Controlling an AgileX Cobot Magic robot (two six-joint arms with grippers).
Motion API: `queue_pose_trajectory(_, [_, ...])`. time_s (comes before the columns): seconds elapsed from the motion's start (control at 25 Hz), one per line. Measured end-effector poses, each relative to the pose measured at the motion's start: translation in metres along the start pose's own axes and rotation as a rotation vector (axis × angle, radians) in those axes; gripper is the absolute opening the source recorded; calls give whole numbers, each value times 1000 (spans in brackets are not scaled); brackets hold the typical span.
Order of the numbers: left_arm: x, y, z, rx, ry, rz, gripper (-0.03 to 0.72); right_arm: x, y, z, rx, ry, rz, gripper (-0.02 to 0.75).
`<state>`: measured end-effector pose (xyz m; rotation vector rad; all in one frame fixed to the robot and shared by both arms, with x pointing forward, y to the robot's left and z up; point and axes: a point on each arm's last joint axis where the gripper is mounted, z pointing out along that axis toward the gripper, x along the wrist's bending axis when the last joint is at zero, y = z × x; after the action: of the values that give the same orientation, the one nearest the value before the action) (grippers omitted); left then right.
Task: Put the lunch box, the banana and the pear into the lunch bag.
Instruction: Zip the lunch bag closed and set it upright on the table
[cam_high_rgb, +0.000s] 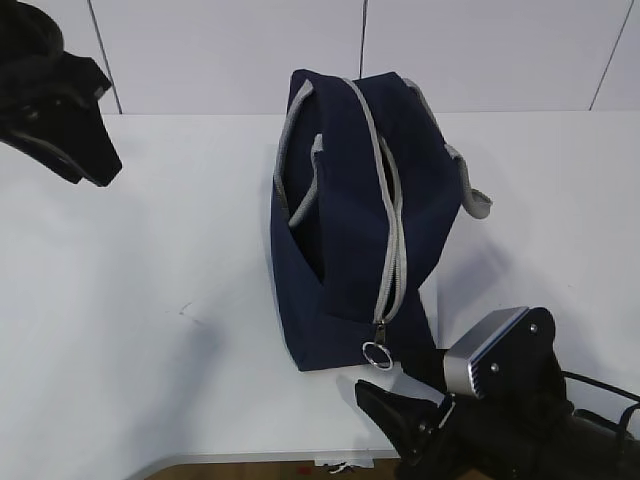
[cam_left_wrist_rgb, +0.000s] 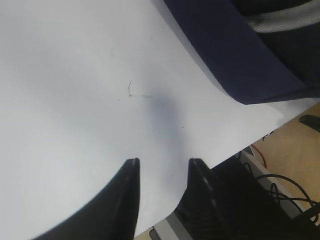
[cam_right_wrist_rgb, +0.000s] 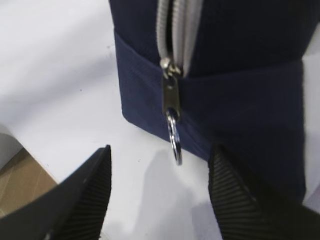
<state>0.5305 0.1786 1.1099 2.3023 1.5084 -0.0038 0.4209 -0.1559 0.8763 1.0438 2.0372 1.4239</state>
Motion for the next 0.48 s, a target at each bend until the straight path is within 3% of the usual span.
queue_pose_trajectory(0.48, [0,0,0,0,0,0,244,1,5,6,-25,8,2,461])
